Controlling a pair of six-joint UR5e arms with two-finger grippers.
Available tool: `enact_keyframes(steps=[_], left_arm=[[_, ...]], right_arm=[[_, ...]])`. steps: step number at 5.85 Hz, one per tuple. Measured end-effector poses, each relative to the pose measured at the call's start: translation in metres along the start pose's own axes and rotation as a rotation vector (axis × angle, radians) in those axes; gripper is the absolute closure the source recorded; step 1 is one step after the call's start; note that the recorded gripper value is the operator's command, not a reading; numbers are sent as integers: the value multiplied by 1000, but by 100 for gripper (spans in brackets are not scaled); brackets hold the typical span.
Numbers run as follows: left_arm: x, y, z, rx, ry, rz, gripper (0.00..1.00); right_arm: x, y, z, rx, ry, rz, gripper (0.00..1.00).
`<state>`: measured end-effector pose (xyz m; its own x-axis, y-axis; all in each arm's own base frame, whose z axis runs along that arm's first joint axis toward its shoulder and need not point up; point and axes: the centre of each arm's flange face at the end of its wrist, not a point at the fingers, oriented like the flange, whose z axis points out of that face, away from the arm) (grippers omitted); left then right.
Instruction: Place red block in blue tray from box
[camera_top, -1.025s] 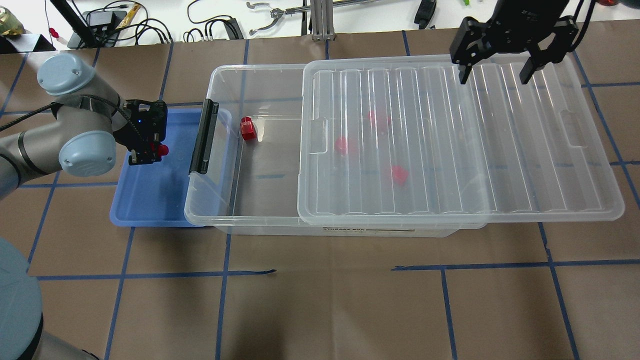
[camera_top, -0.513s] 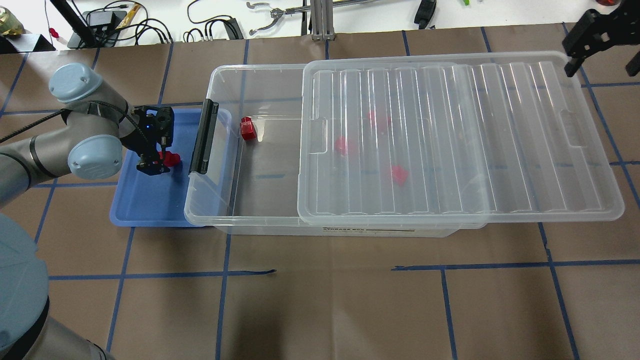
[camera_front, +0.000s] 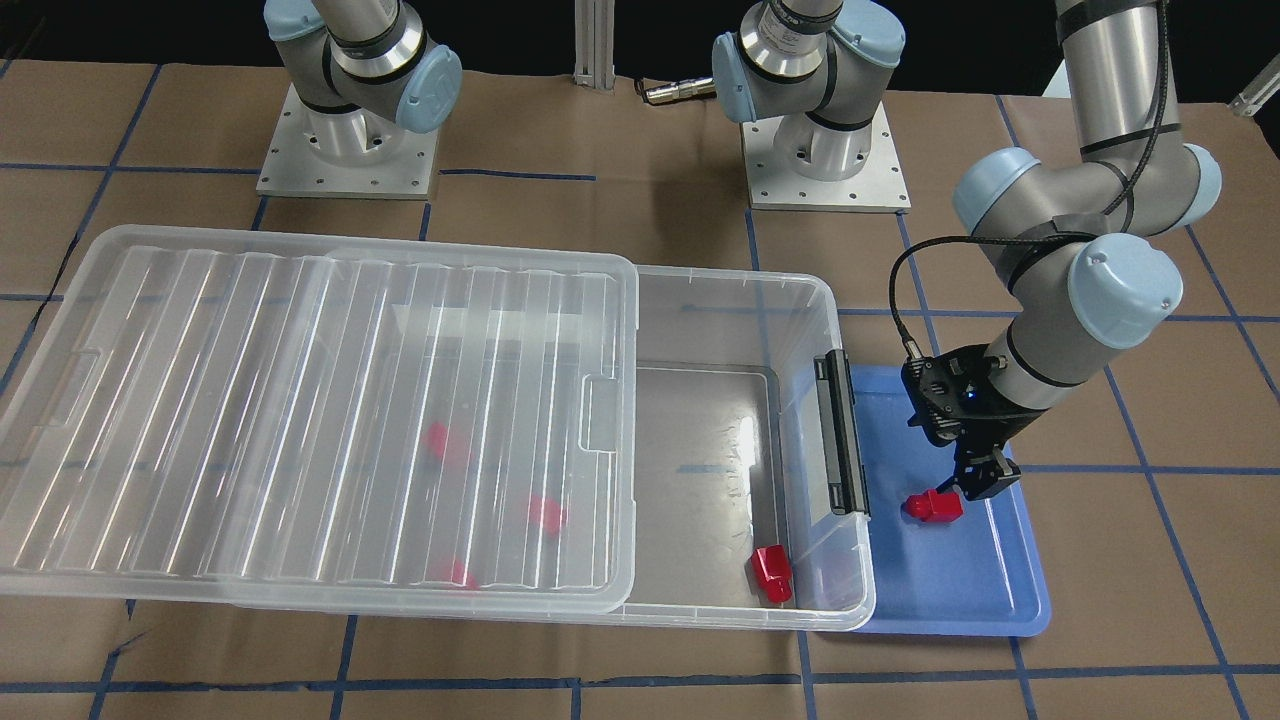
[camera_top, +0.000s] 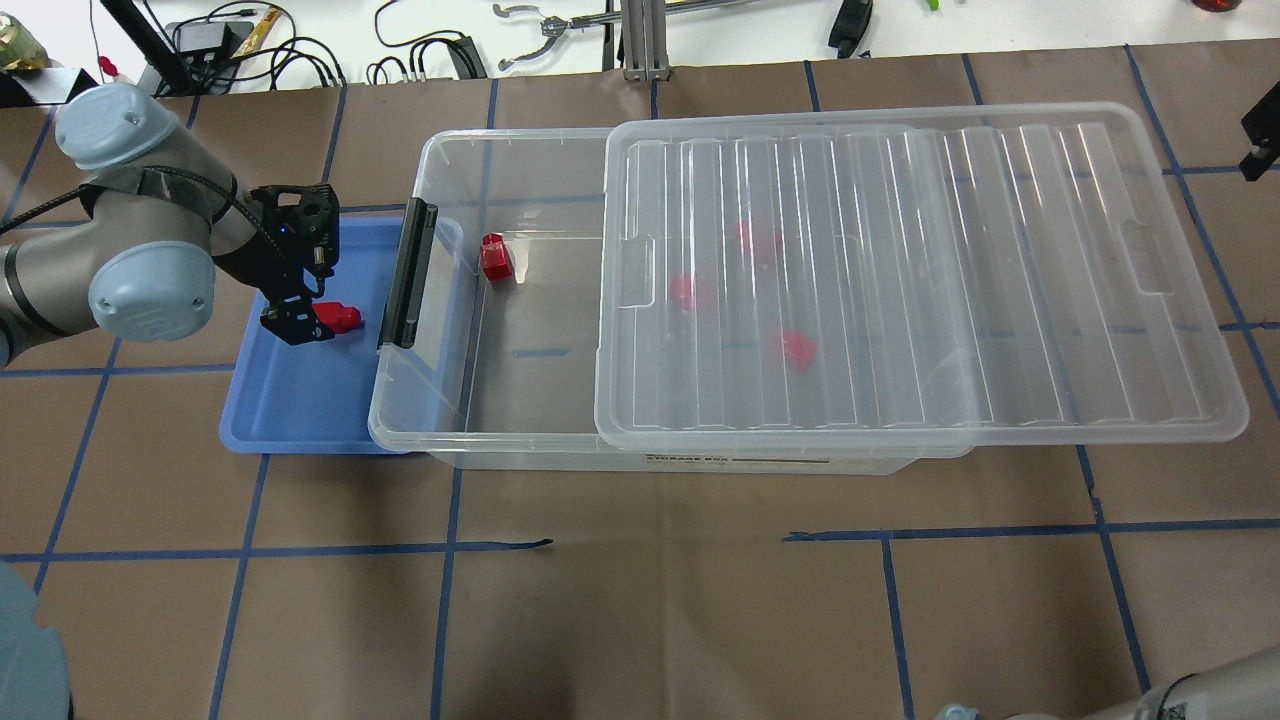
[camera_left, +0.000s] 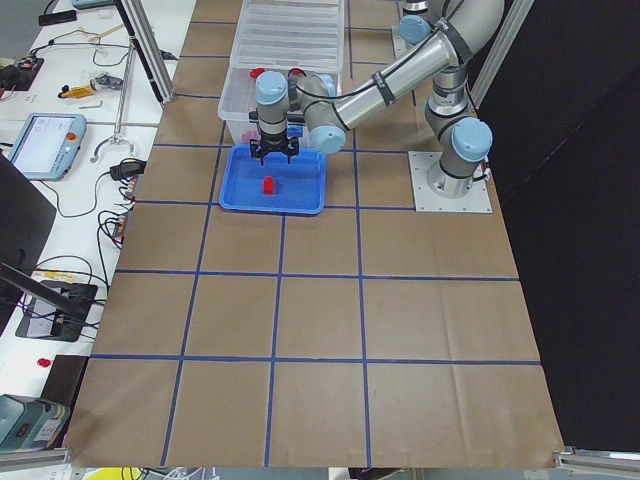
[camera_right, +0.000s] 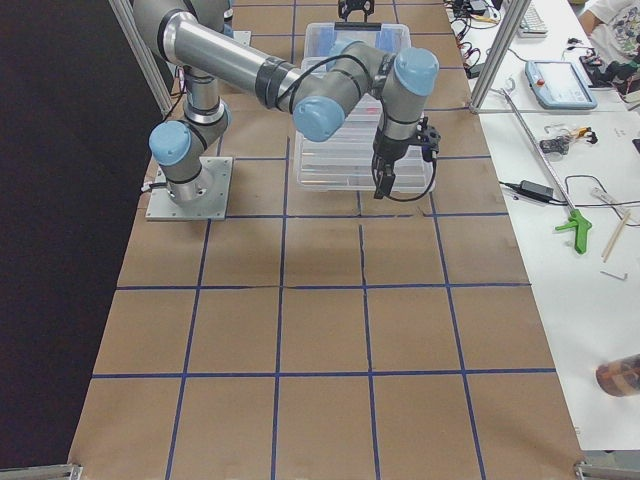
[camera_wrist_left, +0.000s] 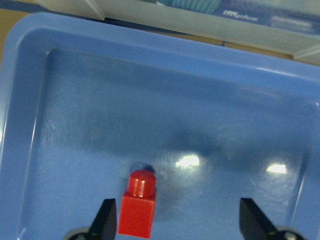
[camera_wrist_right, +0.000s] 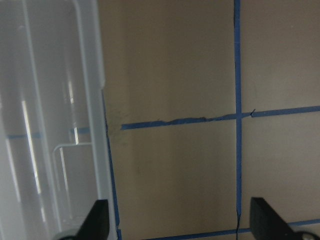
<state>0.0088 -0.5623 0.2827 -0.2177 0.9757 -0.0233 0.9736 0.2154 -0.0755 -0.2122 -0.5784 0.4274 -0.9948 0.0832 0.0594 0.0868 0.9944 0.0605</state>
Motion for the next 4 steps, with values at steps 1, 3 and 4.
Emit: enact_keyframes(steps=[1, 3, 4], left_arm=[[12, -22, -33, 3, 24, -102, 7], [23, -78, -107, -47, 62, -283, 6], [31, -103, -145, -105, 30, -362, 5]], right_arm=[[13, 2, 35, 21, 15, 22, 0], [16, 23, 73, 24, 74, 48, 0], [10, 33, 75, 12, 76, 49, 0]])
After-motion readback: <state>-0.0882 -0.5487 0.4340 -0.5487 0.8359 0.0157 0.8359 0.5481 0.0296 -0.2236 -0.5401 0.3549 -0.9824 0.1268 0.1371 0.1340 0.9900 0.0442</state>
